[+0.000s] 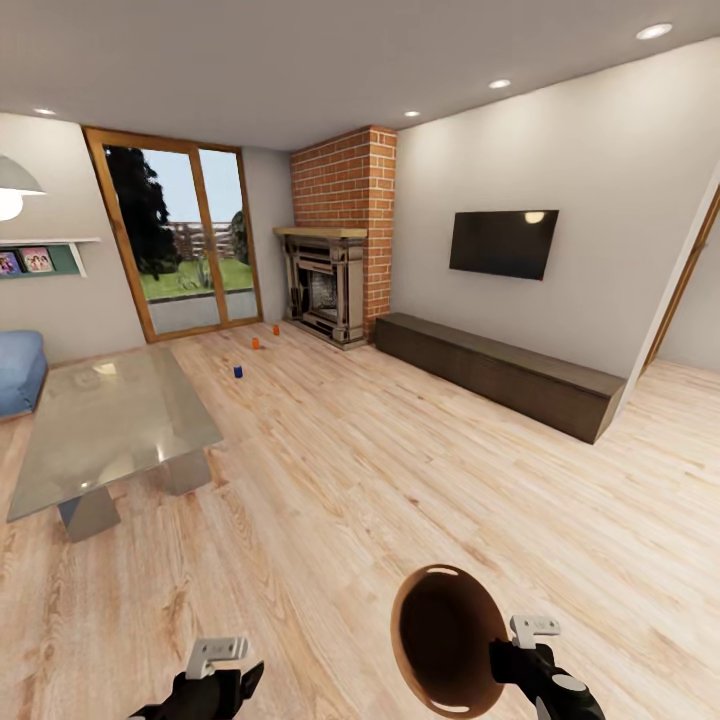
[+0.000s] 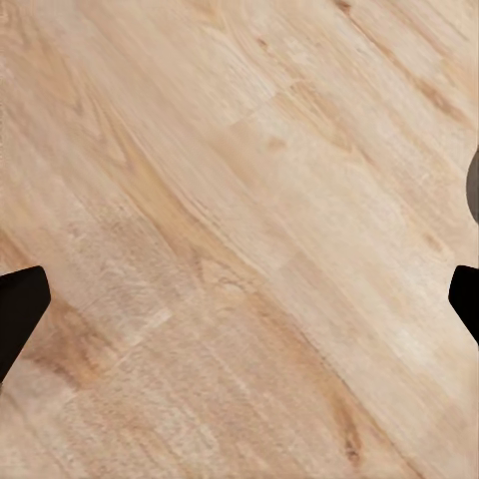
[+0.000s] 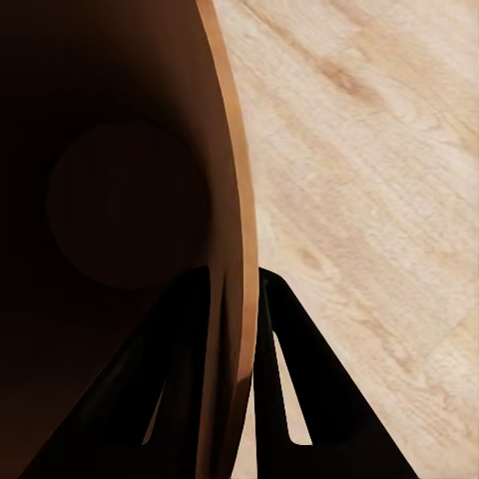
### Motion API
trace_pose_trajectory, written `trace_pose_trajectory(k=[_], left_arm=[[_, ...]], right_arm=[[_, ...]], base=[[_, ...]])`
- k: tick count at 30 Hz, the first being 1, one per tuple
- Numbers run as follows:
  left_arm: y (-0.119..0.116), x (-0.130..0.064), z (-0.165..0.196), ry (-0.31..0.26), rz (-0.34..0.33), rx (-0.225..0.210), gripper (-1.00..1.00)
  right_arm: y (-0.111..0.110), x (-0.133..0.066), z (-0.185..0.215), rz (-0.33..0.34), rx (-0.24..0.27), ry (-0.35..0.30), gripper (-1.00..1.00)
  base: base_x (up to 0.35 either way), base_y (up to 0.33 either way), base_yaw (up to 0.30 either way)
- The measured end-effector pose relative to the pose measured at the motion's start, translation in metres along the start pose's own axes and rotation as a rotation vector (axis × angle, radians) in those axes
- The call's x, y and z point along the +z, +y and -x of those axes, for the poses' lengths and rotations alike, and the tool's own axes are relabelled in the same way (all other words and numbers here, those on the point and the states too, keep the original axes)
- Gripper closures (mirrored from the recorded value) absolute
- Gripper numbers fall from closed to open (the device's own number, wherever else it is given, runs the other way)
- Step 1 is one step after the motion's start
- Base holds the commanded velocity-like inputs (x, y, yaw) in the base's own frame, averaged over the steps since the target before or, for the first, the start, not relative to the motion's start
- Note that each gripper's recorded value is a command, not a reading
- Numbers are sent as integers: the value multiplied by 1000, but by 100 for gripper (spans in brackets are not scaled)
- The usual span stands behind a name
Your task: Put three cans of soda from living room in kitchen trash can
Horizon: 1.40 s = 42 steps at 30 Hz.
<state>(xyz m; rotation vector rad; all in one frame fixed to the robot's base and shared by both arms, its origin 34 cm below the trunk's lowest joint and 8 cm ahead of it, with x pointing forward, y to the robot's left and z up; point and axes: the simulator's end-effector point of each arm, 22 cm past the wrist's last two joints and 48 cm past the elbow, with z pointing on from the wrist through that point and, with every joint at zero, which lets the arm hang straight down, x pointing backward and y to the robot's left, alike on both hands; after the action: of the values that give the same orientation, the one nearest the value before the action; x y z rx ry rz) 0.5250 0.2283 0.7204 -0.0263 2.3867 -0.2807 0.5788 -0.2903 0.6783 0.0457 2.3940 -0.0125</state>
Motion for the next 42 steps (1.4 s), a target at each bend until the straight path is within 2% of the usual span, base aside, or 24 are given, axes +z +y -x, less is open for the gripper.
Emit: trace_pose_trajectory(k=[5,10,15,18,19,21,23,25,26,31,42], left_arm=[[1,2,4,-39,1,13,-100],[2,10,-20,-3,1,2,-100],[2,13,-29,15,-1,-2,-100],[2,16,-31,23,-1,-5,-100],[2,18,-32,30,-1,-7,-100],[3,20,-34,36,-1,-9,-100],[3,21,-36,41,-1,-11,-100],[3,22,-36,43,-1,-12,-100],[2,22,-37,44,-1,-13,-100],[5,23,-37,46,9,-13,-100],[13,23,-36,44,46,-12,-100]], right_arm=[[0,0,0,-1,0,1,100],[-2,0,-2,-6,0,5,100],[-4,1,-8,-13,1,23,100],[-9,3,-32,-25,5,78,100],[-14,5,-43,-32,31,107,100],[-28,6,-57,-63,40,146,100],[-41,10,-64,-81,88,177,100],[-49,11,-68,-97,90,196,100],[-49,12,-69,-94,108,199,100],[-57,14,-71,-99,125,209,100],[-69,14,-71,-113,120,207,100]], base=[[15,0,0],[3,0,0],[0,0,0],[0,0,0],[0,0,0],[0,0,0],[0,0,0],[0,0,0],[0,0,0],[0,0,0],[0,0,0]])
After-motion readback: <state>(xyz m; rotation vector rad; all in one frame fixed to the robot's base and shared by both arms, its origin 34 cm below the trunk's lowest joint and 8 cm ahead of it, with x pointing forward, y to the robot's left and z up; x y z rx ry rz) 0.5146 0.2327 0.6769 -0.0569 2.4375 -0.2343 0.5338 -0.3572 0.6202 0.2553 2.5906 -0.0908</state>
